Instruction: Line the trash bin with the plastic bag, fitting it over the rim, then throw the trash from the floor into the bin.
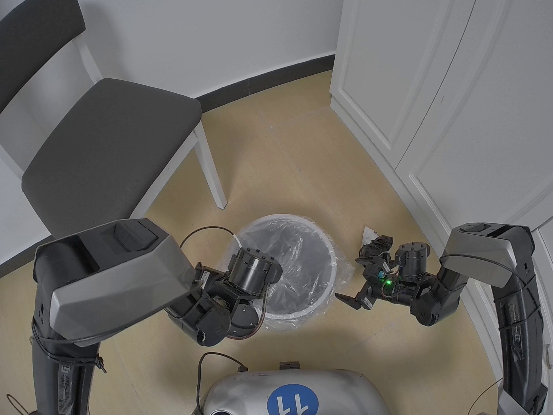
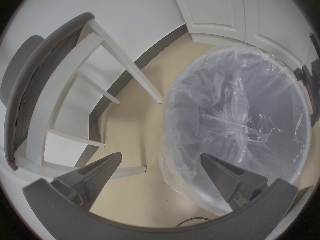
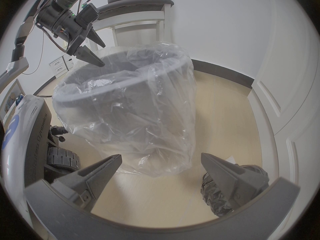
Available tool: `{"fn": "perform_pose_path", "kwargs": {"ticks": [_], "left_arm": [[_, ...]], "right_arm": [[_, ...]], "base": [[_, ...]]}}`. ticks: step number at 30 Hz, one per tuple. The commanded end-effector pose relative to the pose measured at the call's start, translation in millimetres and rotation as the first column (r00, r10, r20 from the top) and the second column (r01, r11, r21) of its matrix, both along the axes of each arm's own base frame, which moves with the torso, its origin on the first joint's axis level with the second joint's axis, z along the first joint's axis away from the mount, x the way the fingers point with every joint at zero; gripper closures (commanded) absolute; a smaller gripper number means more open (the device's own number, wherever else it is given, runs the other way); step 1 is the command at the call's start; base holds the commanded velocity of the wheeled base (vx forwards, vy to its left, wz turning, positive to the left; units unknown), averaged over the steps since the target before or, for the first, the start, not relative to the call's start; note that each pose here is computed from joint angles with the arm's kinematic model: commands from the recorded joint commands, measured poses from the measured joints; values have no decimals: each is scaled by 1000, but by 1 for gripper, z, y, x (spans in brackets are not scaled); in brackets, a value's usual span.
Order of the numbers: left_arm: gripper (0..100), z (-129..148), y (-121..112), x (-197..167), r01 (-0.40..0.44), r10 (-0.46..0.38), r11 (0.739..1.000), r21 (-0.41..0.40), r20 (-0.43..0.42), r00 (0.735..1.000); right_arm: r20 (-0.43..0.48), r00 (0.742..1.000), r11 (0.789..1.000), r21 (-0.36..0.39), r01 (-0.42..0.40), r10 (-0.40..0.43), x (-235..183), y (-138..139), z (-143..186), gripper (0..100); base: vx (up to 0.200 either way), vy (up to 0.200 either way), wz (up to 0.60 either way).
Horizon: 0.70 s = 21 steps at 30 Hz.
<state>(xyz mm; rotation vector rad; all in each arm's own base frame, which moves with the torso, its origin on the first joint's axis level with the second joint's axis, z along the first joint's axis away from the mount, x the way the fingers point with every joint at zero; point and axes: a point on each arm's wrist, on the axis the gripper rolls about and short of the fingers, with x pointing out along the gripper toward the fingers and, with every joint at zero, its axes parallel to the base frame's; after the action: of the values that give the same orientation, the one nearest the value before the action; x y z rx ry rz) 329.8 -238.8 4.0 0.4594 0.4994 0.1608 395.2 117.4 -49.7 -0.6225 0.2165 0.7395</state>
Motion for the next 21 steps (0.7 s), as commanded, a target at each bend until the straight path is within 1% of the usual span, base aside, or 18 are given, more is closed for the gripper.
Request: {"fn": "perform_pose_path", "kwargs": {"ticks": [1,5,10,13,14,15,18,19,20,21], "left_arm": [[0,2,9,0,-24,24,999,-21,-3,1000],[0,-2,11,-2,-35,34,997,-66,-13,999],[0,-6,12,-10,-46,43,988,-147,-20,999],[0,9,11,-12,-35,37,977,-213,6,999],[0,11,11,-13,-32,35,975,-219,7,999],[0,19,10,-15,-23,29,971,-238,20,999],[0,30,12,-20,-19,29,966,-260,37,999],[0,30,12,-20,-19,29,966,-260,37,999],[0,40,17,-25,-20,34,963,-269,48,998],[0,42,20,-27,-21,35,963,-269,48,998]], "right_arm": [[3,1000,1000,-1,2,-2,1,-1,0,0],[3,1000,1000,-2,3,-3,1,-2,0,0],[3,1000,1000,-1,5,-5,1,-2,0,0],[4,1000,1000,-2,4,-4,1,-2,0,0],[4,1000,1000,-2,4,-4,1,-2,0,0],[4,1000,1000,-2,4,-4,1,-2,0,0],[5,1000,1000,-2,6,-6,1,-3,1,0],[5,1000,1000,-2,6,-6,1,-3,1,0],[8,1000,1000,-1,7,-7,2,-3,2,0],[8,1000,1000,0,10,-10,2,-4,2,0]], "base": [[0,0,0],[0,0,0],[0,0,0],[0,0,0],[0,0,0],[0,0,0],[0,0,0],[0,0,0],[0,0,0],[0,0,0]]}}
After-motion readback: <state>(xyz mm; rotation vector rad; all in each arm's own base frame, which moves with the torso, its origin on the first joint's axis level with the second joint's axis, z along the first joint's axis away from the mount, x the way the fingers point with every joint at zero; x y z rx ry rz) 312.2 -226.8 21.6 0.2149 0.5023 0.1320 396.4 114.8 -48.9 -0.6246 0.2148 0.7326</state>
